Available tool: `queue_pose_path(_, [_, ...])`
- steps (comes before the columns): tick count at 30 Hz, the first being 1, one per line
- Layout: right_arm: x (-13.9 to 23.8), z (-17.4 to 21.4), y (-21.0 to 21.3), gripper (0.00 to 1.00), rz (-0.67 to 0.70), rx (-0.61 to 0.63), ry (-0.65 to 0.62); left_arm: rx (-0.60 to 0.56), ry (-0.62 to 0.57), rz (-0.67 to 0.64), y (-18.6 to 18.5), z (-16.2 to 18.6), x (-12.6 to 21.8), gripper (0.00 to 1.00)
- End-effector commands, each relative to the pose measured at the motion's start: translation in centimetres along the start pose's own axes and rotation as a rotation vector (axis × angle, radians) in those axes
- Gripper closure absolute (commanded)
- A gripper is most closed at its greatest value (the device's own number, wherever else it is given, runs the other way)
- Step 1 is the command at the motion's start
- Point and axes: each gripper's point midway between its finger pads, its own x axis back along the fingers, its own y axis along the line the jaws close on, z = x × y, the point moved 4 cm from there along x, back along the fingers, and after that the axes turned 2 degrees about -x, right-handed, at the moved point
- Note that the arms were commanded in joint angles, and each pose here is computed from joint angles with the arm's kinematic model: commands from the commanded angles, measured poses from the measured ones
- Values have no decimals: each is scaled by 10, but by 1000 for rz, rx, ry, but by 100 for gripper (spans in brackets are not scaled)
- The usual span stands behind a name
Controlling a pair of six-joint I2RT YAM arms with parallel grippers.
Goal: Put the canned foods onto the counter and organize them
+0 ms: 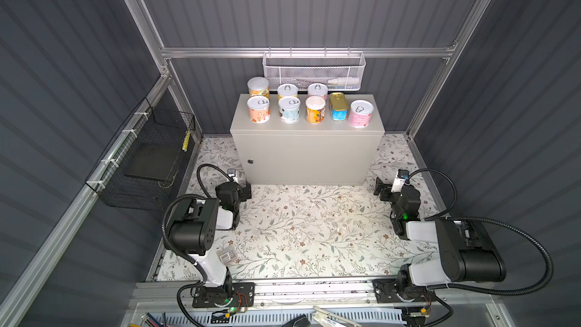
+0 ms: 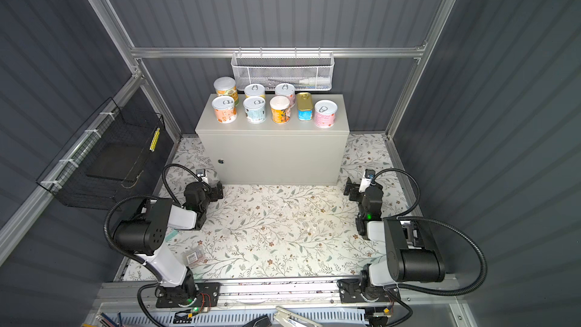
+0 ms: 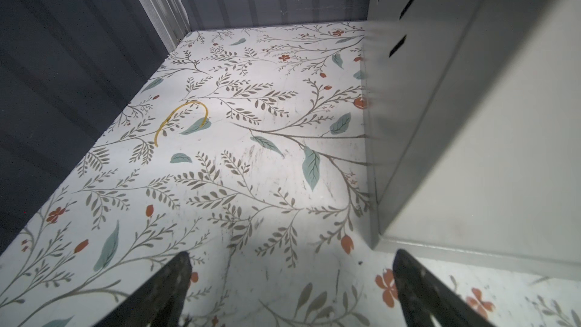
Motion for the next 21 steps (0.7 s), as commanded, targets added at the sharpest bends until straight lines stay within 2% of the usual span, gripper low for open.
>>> queue_pose_path(1, [-4,-7,2,1,-18,13,-13,15,-18,12,-2,-5,1,0])
queue_pose_path(21, [-5,-6,4,1,-29,17,-7,15,-18,12,-2,-5,1,0])
